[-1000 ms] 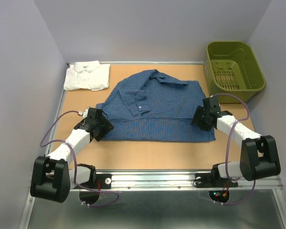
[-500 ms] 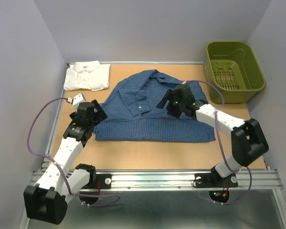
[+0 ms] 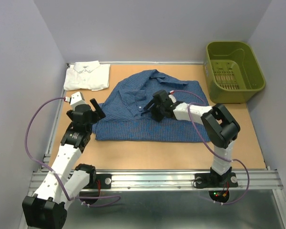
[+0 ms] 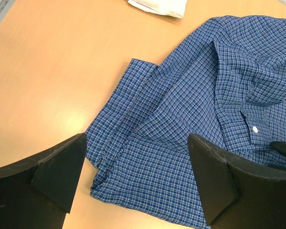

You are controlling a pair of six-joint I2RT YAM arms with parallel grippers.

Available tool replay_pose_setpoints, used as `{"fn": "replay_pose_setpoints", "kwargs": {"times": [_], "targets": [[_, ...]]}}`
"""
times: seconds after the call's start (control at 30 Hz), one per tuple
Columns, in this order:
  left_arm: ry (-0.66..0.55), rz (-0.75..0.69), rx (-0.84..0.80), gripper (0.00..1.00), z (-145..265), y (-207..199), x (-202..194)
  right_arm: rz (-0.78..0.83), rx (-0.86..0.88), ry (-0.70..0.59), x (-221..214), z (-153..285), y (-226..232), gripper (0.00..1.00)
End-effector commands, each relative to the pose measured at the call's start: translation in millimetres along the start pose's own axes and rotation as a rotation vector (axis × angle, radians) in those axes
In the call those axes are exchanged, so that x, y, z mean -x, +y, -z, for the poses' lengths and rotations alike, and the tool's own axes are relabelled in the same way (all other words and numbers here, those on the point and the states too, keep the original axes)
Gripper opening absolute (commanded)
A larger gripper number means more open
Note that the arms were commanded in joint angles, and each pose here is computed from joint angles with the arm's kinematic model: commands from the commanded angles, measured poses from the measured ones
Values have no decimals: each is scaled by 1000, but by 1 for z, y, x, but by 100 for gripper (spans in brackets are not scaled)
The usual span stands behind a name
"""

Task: Fold and stack the long sleeve shirts
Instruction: Fold the shirt

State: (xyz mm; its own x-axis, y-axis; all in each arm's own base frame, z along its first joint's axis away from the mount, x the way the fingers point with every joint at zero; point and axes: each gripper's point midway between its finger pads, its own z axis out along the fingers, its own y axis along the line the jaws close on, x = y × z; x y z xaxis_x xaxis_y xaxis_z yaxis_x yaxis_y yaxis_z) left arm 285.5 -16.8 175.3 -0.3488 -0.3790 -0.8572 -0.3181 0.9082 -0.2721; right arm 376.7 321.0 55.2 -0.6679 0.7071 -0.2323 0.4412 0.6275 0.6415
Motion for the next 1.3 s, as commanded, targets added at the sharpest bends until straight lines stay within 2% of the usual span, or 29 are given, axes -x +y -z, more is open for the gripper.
{"fn": "replay_pose_setpoints", "kwargs": {"times": [0.0,0.37,0.73,0.9,0.93,1.13,1.27], "targets": [[-54,-2,9,99,0,1,13,-131,91,-94,15,-7,42,71],[-59,7,-11,99,1,-2,14,-153,115,-112,11,-16,60,64],[-64,14,-17,99,3,-3,15,-192,98,-134,13,-36,60,58],[-60,12,-17,99,2,-3,14,-198,112,-142,15,-36,66,43],[-61,13,-17,99,2,-3,14,-191,123,-145,17,-34,71,37],[-58,13,-17,99,2,-2,13,-145,195,-182,30,-10,102,14],[-61,15,-21,99,3,-3,14,-116,242,-192,36,4,121,3]]}}
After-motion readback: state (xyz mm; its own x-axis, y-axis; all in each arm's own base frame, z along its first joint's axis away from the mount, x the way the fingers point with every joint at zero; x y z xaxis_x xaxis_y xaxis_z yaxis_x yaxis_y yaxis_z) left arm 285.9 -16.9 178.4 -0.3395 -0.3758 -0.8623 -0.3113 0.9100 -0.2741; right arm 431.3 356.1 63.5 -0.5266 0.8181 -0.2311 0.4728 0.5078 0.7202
